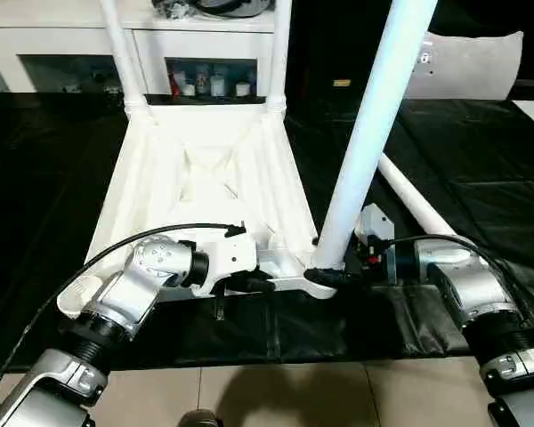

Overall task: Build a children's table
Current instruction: Rotate leg to tighten

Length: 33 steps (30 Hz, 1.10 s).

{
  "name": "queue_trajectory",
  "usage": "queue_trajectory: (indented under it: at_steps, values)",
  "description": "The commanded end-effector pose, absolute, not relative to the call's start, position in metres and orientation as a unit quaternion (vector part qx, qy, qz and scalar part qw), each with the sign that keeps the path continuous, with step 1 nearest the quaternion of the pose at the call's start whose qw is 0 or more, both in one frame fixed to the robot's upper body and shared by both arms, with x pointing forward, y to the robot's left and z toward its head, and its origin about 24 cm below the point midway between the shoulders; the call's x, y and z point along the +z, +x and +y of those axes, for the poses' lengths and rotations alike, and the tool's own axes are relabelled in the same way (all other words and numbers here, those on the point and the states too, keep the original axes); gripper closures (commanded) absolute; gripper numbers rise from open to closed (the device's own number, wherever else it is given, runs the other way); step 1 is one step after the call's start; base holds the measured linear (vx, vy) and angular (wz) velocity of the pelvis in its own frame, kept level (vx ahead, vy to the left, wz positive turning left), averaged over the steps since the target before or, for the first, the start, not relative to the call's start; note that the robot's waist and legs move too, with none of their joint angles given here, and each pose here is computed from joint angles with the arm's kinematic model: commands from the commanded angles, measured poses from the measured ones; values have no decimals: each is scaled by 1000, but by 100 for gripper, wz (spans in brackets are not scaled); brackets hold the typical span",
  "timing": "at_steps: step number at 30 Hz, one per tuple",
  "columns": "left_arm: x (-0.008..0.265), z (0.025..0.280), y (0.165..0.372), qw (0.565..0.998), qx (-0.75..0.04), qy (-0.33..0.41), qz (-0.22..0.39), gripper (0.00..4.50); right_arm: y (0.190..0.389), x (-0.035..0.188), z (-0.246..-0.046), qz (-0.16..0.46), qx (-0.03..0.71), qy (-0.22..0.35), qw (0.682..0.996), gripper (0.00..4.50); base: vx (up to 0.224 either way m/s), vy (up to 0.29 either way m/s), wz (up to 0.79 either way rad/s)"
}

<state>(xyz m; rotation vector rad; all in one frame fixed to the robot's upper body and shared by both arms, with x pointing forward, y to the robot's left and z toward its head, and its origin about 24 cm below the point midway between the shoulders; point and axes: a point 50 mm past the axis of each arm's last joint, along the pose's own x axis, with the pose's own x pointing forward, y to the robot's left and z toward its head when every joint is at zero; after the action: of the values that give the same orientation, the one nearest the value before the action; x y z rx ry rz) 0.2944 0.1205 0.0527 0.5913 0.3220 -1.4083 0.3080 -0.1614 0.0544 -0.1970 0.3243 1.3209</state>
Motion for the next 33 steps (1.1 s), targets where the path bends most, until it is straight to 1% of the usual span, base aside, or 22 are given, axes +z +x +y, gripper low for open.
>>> queue_trajectory:
  at_steps: [1,2,4,5,6,8,9,10,11,12,14,16,19,21,23,24,26,28,29,30,32,33]
  values:
    - [44,114,286,684,-659,271,157,450,309,58,-162,153,615,-89,769,142,0,0,0]
    - [44,114,286,685,-659,267,158,450,309,57,-163,153,614,-77,770,150,0,0,0]
    - [44,114,286,686,-659,265,158,450,309,57,-163,152,614,-71,771,170,0,0,0]
    - [45,115,286,695,-654,252,162,450,308,58,-160,151,617,-46,771,172,0,0,0]
    - [45,115,287,702,-649,243,165,450,307,58,-158,152,618,-34,771,172,0,0,0]
    - [45,115,287,705,-647,240,166,450,307,57,-157,152,618,-31,771,177,0,0,0]
    - [46,114,287,716,-639,229,165,450,306,56,-153,156,614,-24,774,178,0,0,0]
    - [48,113,288,733,-625,213,165,450,306,51,-147,168,597,-22,784,178,0,0,0]
    - [51,110,290,761,-597,191,169,450,309,44,-135,181,563,-21,806,178,0,0,0]
    - [52,109,291,768,-589,185,170,450,310,43,-132,184,553,-21,812,178,0,0,0]
    - [55,103,294,799,-553,164,169,450,317,38,-119,191,501,-1,844,180,0,0,0]
    - [57,98,298,821,-525,153,165,450,322,36,-111,197,465,8,863,180,0,0,0]
    - [64,79,307,866,-458,126,155,450,333,30,-95,210,389,12,897,180,0,0,0]
    - [66,72,308,873,-448,118,152,450,337,29,-92,213,358,18,909,180,0,0,0]
    - [69,65,309,878,-441,116,147,450,340,29,-90,203,340,2,918,180,0,0,0]
    - [69,63,308,877,-441,118,150,450,340,31,-89,197,339,6,920,145,0,0,0]
    - [69,65,309,878,-435,130,152,450,340,32,-89,193,341,13,920,107,0,0,0]
    - [68,67,309,878,-433,135,154,450,340,33,-91,188,344,12,920,100,29,-5,2]
    - [67,72,310,879,-427,145,157,450,339,35,-94,179,347,11,921,76,0,0,0]
    - [67,72,310,879,-427,145,157,450,339,35,-94,179,347,11,921,67,0,0,0]
    - [64,81,313,880,-415,166,158,450,340,37,-102,167,348,8,922,61,0,0,0]
    - [64,82,313,881,-414,167,157,450,339,38,-104,164,351,6,922,42,0,0,0]
